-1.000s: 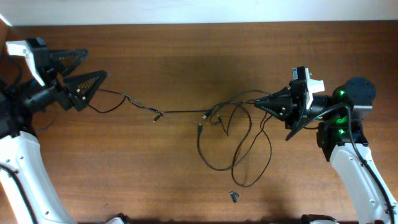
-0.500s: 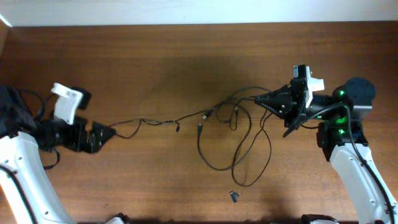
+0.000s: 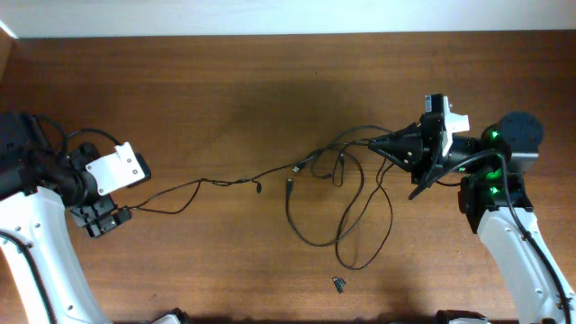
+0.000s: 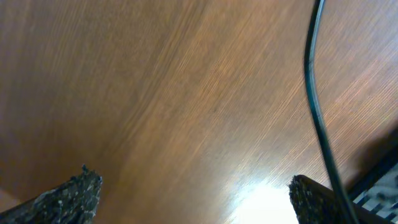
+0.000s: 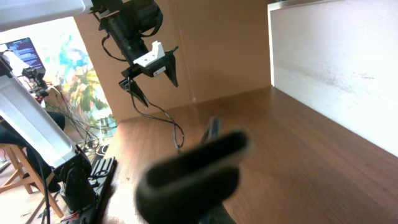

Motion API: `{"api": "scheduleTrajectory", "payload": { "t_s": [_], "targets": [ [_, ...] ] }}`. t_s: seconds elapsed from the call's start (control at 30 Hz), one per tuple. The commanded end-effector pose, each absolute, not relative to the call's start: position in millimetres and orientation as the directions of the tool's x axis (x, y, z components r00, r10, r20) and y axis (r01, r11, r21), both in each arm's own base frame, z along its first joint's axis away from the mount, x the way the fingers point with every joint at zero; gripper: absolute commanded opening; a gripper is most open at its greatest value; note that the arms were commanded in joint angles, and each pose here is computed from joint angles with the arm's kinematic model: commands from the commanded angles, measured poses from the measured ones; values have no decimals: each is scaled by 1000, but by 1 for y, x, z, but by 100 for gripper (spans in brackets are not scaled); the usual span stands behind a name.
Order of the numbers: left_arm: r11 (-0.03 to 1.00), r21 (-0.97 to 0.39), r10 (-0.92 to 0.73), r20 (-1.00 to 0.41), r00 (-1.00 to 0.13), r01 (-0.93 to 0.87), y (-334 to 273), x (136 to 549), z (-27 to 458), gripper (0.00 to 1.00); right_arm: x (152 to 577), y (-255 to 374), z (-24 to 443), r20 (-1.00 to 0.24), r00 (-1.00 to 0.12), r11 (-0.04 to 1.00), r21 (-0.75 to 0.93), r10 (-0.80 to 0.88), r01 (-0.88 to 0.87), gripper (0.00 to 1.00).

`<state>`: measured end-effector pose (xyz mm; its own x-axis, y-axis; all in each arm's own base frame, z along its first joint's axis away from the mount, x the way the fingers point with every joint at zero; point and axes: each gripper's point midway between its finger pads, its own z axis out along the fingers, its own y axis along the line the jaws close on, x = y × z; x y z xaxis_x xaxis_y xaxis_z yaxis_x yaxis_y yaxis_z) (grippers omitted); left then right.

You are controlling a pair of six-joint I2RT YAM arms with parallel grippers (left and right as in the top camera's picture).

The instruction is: Untangle cables

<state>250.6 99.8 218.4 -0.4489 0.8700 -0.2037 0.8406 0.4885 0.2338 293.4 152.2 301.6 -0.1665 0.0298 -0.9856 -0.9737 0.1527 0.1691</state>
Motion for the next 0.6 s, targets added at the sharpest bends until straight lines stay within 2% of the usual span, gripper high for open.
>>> {"api": "scheduleTrajectory", "payload": {
  "t_s": [0.0,0.1,0.27,0.33,0.43,0.47,0.5,0.57],
  "targets": [
    [220,294,973,0,-230,930,124,250,220,99,293,150,303,-987,-155,154,158,29,-975,4],
    [217,287,936,211,-282,933,163,242,225,100,293,151,303,-988,-155,152,157,28,-976,4],
    [257,315,920,210,-331,914,176,240,227,100,293,151,303,-988,-155,152,157,28,-976,4],
    [245,363,959,43,-279,899,149,257,226,99,293,151,303,-988,-155,152,157,28,-976,4],
    [260,456,921,-383,-76,851,74,287,247,99,293,151,303,-987,-156,151,158,28,-976,4],
    [275,461,881,-472,-29,844,57,289,256,99,293,151,303,-987,-156,151,159,28,-976,4],
    [312,440,785,-618,32,842,30,287,271,99,293,151,303,-987,-156,151,159,28,-976,4],
    [362,340,659,-751,20,868,6,276,280,99,293,151,303,-987,-156,151,159,28,-976,4]
  ]
}}
